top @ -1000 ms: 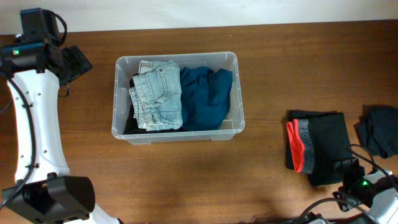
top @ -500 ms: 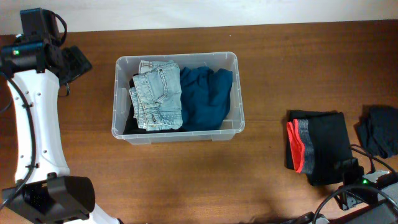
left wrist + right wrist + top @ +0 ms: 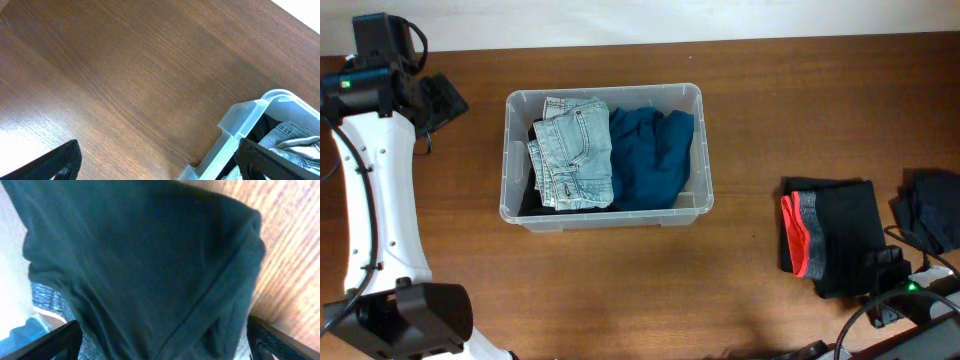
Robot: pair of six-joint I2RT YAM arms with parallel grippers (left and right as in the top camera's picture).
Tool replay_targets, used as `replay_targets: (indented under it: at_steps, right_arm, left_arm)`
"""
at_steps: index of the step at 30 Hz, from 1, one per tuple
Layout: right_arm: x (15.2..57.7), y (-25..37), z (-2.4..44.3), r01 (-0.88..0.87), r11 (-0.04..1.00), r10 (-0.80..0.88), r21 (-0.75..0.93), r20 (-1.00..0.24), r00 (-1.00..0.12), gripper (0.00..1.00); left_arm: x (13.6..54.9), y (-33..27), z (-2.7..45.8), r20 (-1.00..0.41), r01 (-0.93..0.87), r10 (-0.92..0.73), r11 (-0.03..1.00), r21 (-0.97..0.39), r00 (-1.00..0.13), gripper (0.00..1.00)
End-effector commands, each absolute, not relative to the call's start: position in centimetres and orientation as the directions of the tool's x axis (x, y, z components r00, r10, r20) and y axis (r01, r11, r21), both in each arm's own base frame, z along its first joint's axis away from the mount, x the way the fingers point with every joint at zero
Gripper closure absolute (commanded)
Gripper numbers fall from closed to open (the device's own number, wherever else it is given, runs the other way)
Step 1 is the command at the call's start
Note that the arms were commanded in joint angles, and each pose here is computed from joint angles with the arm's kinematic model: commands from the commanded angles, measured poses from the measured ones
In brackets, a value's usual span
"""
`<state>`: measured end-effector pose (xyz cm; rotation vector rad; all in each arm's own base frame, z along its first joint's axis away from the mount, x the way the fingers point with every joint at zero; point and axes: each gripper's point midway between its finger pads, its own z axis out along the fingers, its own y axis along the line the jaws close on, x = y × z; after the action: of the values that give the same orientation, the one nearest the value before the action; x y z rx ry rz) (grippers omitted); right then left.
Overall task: Pack container
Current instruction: 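Close the right gripper on the black garment and drag it left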
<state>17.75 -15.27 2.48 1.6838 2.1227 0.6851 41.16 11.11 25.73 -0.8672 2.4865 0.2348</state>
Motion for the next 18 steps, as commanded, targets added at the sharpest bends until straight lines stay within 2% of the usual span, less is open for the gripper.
replay_targets:
  at_steps: [1,11,18]
  right_arm:
    - [17.5,-15.1,1.4,0.814,0.156,0.971,0.559,0.064,-0.230,0.02]
    - [17.3,-14.3,-1.3,0.832,0.124,0.962,0.540,0.139,-0.234,0.02]
    - [19.8,-12.3,-2.4,0.819,0.199,0.932,0.539,0.153,-0.327,0.02]
  left_arm:
    - [40.9,11.3,26.7,-0.524,-0.632,-0.544,0.775,-0.014,-0.655,0.01]
    - [40.9,11.3,26.7,-0.524,-0.632,-0.544,0.775,-0.014,-0.655,0.00]
    - [40.9,11.3,26.7,-0.524,-0.632,-0.544,0.775,-0.014,-0.655,0.01]
